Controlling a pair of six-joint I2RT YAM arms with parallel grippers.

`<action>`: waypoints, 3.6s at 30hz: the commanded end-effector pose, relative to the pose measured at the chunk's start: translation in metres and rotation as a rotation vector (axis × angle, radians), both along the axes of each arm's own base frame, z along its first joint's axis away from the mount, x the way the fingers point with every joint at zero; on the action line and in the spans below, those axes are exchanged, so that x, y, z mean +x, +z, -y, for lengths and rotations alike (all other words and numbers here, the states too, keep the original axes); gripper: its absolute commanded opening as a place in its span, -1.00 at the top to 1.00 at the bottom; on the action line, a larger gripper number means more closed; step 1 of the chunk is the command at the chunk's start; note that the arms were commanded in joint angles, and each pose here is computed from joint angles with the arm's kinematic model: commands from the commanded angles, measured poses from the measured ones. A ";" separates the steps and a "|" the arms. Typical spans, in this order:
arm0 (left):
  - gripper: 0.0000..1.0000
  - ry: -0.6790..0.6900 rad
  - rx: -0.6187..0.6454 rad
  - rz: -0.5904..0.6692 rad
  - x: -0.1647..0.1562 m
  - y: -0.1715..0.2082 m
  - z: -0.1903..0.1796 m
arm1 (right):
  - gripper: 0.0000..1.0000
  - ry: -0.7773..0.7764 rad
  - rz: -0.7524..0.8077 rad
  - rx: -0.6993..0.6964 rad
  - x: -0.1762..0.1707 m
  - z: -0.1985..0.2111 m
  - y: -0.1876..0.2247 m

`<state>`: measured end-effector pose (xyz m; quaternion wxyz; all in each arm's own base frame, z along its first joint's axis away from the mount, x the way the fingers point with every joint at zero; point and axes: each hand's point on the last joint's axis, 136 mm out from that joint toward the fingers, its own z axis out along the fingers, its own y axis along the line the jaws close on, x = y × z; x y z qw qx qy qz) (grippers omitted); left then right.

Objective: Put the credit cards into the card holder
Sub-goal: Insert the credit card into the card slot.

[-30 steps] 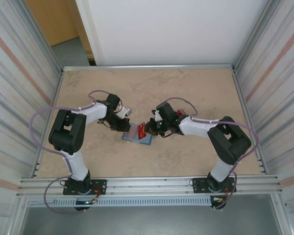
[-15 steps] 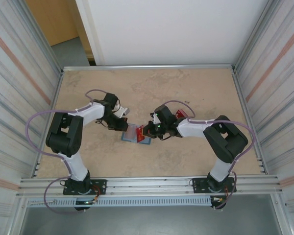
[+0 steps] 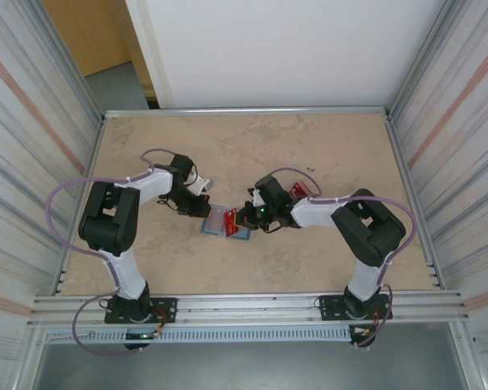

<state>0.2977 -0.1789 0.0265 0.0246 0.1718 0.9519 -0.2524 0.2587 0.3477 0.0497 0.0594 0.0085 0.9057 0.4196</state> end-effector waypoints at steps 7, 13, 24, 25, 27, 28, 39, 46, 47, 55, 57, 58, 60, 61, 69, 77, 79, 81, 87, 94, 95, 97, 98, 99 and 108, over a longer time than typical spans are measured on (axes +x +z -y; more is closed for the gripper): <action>1.00 -0.034 0.033 -0.023 -0.009 -0.009 -0.001 | 1.00 -0.012 -0.018 -0.020 0.002 -0.004 -0.018; 1.00 -0.074 0.033 0.000 -0.017 -0.003 0.007 | 1.00 -0.069 -0.003 -0.053 0.007 0.001 -0.025; 1.00 -0.085 0.050 -0.012 -0.021 -0.004 0.009 | 1.00 -0.141 -0.026 -0.118 0.010 0.009 -0.042; 1.00 -0.085 0.049 -0.012 -0.021 -0.003 0.009 | 1.00 -0.150 -0.024 -0.127 0.009 0.011 -0.044; 1.00 -0.086 0.049 -0.015 -0.021 -0.004 0.009 | 1.00 -0.169 -0.022 -0.133 0.010 0.013 -0.045; 1.00 -0.084 0.048 -0.018 -0.020 -0.004 0.010 | 1.00 -0.176 -0.022 -0.133 0.010 0.014 -0.046; 1.00 -0.075 0.040 -0.031 -0.023 -0.004 0.012 | 0.91 -0.188 -0.031 -0.171 -0.002 0.008 -0.049; 1.00 -0.075 0.045 -0.027 -0.022 -0.004 0.012 | 0.66 -0.146 -0.013 -0.238 -0.007 0.009 -0.037; 1.00 -0.076 0.046 -0.026 -0.022 -0.004 0.012 | 0.63 -0.136 -0.006 -0.251 -0.008 0.009 -0.036; 1.00 -0.074 0.047 -0.025 -0.021 -0.004 0.012 | 0.53 -0.085 -0.003 -0.287 -0.014 0.000 -0.033; 1.00 -0.074 0.048 -0.026 -0.022 -0.003 0.012 | 0.52 -0.082 -0.001 -0.286 -0.012 -0.002 -0.032; 1.00 -0.075 0.048 -0.025 -0.021 -0.003 0.012 | 0.52 -0.082 0.004 -0.281 -0.011 -0.004 -0.030; 1.00 -0.072 0.047 -0.024 -0.022 -0.002 0.011 | 0.50 -0.077 0.010 -0.266 -0.009 -0.009 -0.026; 1.00 -0.071 0.047 -0.024 -0.022 -0.003 0.012 | 0.49 -0.069 0.012 -0.263 -0.009 -0.012 -0.025; 1.00 -0.061 0.028 -0.026 -0.022 0.002 0.014 | 0.46 -0.034 0.005 -0.249 -0.008 -0.024 -0.023; 0.99 -0.033 0.025 -0.028 -0.017 0.015 0.009 | 0.46 -0.004 -0.011 -0.270 -0.007 -0.033 -0.026; 0.97 -0.015 0.020 -0.023 -0.016 0.022 0.004 | 0.45 -0.008 -0.010 -0.279 -0.007 -0.029 -0.025; 0.96 0.002 0.021 -0.020 -0.014 0.025 -0.003 | 0.45 -0.012 -0.002 -0.287 -0.008 -0.025 -0.022; 0.97 0.016 0.040 -0.030 -0.015 0.016 -0.012 | 0.41 -0.001 -0.003 -0.310 -0.011 -0.021 -0.021; 0.97 -0.024 0.045 -0.065 -0.029 0.000 0.000 | 0.41 0.023 0.000 -0.291 -0.011 -0.035 -0.017; 0.97 -0.021 0.047 -0.075 -0.032 -0.003 0.000 | 0.40 0.028 0.002 -0.289 -0.010 -0.037 -0.015; 0.98 -0.017 0.042 -0.092 -0.037 -0.009 0.002 | 0.40 0.037 0.004 -0.298 -0.009 -0.040 -0.014; 0.98 -0.013 0.037 -0.097 -0.037 -0.009 0.002 | 0.40 0.038 0.002 -0.305 -0.009 -0.040 -0.015; 0.98 -0.010 0.033 -0.103 -0.038 -0.010 0.003 | 0.41 0.037 -0.003 -0.303 -0.009 -0.042 -0.015; 0.98 0.030 0.008 -0.104 -0.035 -0.003 0.004 | 0.41 0.040 -0.016 -0.318 -0.007 -0.048 -0.020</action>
